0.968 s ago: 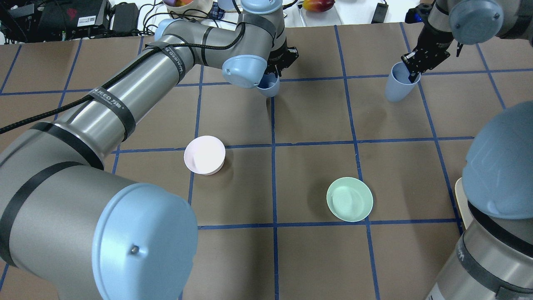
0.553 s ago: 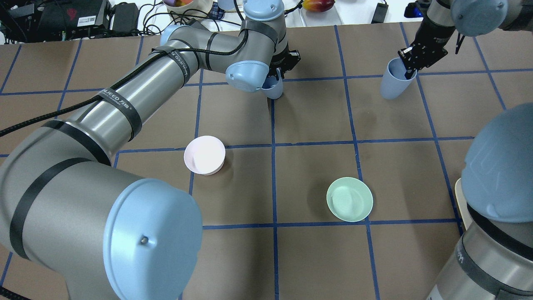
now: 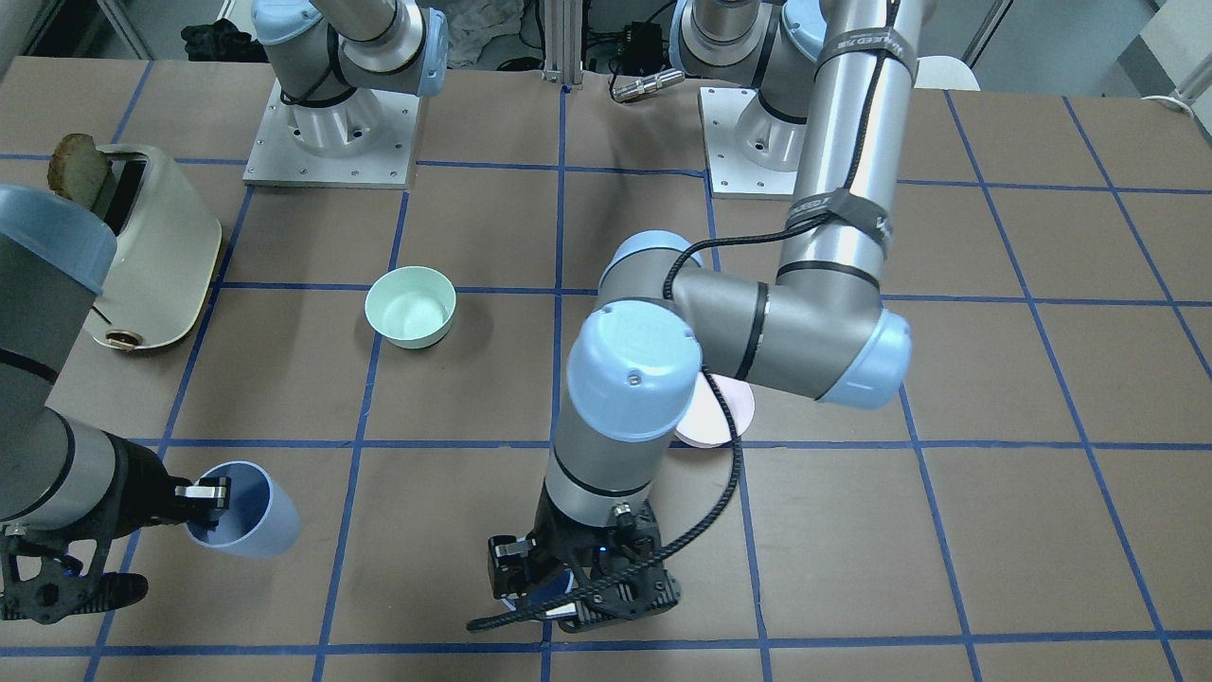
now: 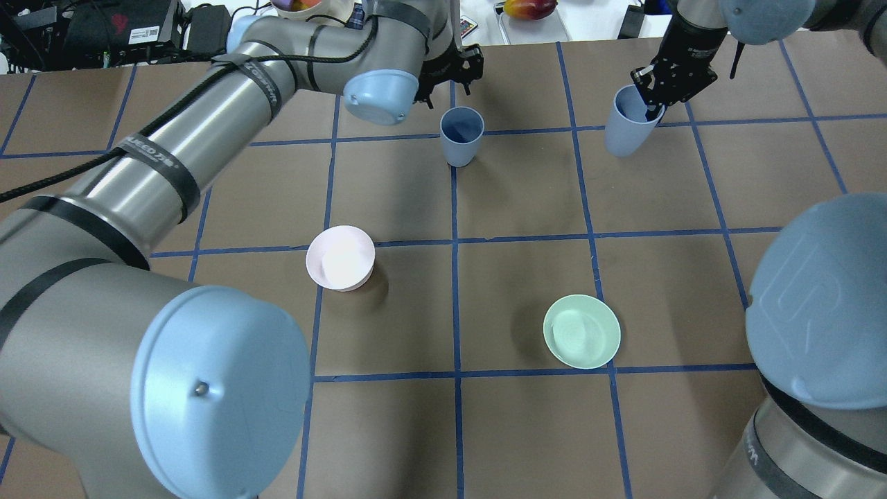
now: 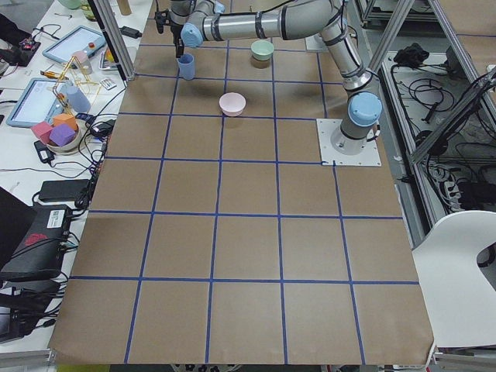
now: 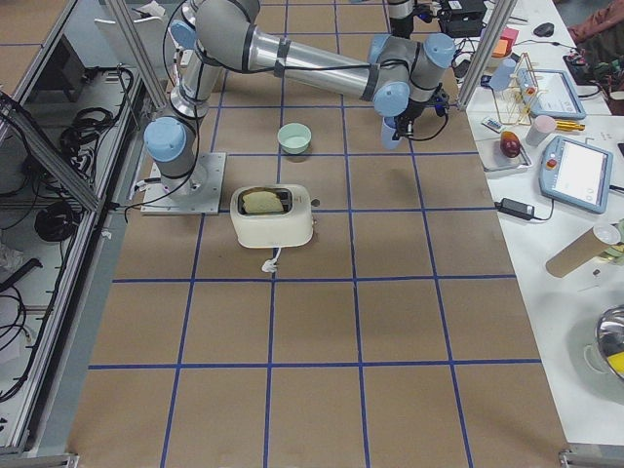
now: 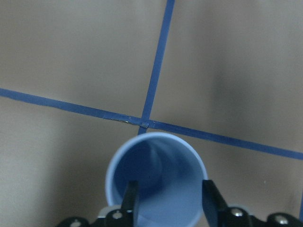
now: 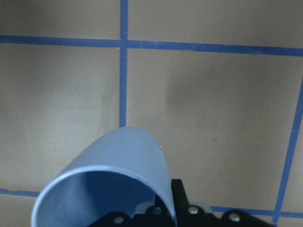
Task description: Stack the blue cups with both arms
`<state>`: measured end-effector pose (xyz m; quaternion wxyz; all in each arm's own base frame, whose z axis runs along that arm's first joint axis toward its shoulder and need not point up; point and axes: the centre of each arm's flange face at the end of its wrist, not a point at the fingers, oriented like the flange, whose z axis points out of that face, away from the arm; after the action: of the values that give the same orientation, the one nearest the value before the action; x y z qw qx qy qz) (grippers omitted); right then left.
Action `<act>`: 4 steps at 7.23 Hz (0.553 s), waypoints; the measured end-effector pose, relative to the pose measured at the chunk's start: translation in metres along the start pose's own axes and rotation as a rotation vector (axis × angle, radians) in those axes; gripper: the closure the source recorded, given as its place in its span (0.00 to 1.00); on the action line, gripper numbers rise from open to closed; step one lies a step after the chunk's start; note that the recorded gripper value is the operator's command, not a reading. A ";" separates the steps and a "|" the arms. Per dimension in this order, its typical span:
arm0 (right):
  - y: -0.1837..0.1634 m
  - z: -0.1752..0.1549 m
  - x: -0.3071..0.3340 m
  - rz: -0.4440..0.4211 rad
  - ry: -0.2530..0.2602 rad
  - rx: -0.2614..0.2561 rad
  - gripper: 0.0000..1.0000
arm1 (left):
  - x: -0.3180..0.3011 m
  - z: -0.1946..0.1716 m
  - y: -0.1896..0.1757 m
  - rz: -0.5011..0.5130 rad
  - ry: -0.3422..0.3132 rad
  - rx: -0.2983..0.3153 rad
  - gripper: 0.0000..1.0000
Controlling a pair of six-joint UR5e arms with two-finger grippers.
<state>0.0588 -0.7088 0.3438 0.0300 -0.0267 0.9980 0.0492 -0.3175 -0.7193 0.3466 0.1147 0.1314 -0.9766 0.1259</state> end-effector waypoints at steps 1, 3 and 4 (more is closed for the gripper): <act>0.000 -0.008 -0.031 0.026 0.004 0.008 1.00 | -0.016 -0.034 -0.009 0.009 0.000 -0.028 0.00; 0.005 -0.020 -0.094 0.100 0.008 0.024 1.00 | -0.059 -0.113 -0.007 0.082 -0.054 -0.142 0.00; 0.009 -0.021 -0.122 0.139 0.001 0.027 1.00 | -0.085 -0.156 0.002 0.123 -0.082 -0.217 0.00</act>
<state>0.1784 -0.6958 0.3728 0.0265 0.0430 0.9980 0.0375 -0.2087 -0.6547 0.4707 0.0804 0.0630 -0.9946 0.0207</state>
